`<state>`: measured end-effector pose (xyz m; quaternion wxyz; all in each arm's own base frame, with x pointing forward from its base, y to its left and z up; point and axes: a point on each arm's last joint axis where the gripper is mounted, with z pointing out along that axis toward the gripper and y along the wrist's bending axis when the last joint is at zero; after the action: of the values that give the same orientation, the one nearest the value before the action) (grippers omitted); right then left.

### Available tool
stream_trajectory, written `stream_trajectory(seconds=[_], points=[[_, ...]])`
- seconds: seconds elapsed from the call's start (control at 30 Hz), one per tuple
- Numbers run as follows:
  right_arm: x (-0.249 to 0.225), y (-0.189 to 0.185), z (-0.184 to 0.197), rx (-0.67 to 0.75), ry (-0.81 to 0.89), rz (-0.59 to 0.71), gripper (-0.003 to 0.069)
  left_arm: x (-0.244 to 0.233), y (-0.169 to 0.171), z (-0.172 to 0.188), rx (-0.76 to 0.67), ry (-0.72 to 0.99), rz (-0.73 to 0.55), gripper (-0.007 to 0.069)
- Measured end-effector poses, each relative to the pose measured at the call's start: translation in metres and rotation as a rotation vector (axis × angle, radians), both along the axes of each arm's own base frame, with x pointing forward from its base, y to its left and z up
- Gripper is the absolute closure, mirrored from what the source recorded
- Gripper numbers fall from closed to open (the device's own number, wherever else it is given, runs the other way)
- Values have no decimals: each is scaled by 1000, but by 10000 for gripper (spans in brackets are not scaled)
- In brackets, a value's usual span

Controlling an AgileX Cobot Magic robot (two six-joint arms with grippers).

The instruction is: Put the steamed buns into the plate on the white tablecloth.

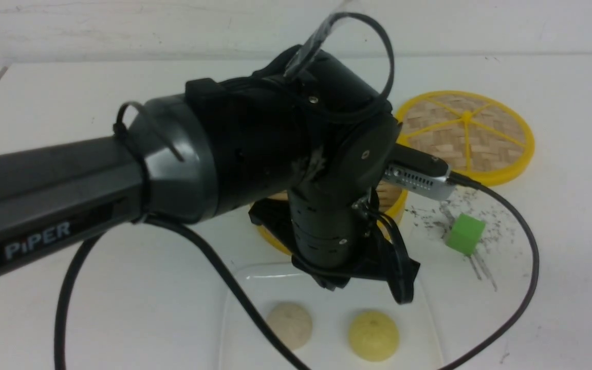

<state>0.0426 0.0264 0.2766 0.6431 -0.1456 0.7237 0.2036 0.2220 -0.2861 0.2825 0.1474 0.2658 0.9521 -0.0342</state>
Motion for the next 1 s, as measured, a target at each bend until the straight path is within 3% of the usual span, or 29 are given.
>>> stream_trajectory(seconds=[0.27, 0.43, 0.8, 1.0], points=[[5, -12, -66, -57, 81, -246, 656, 3, 8, 2, 79, -37, -6, 602], [9, -17, -100, -90, 177, -348, 654, -1, 30, 34, 131, -158, -3, 599], [9, -21, -105, -103, 206, -428, 648, -38, 98, 126, -14, -413, 4, 599], [9, -26, -105, -117, 207, -499, 644, -59, 154, 127, -28, -428, 78, 596]])
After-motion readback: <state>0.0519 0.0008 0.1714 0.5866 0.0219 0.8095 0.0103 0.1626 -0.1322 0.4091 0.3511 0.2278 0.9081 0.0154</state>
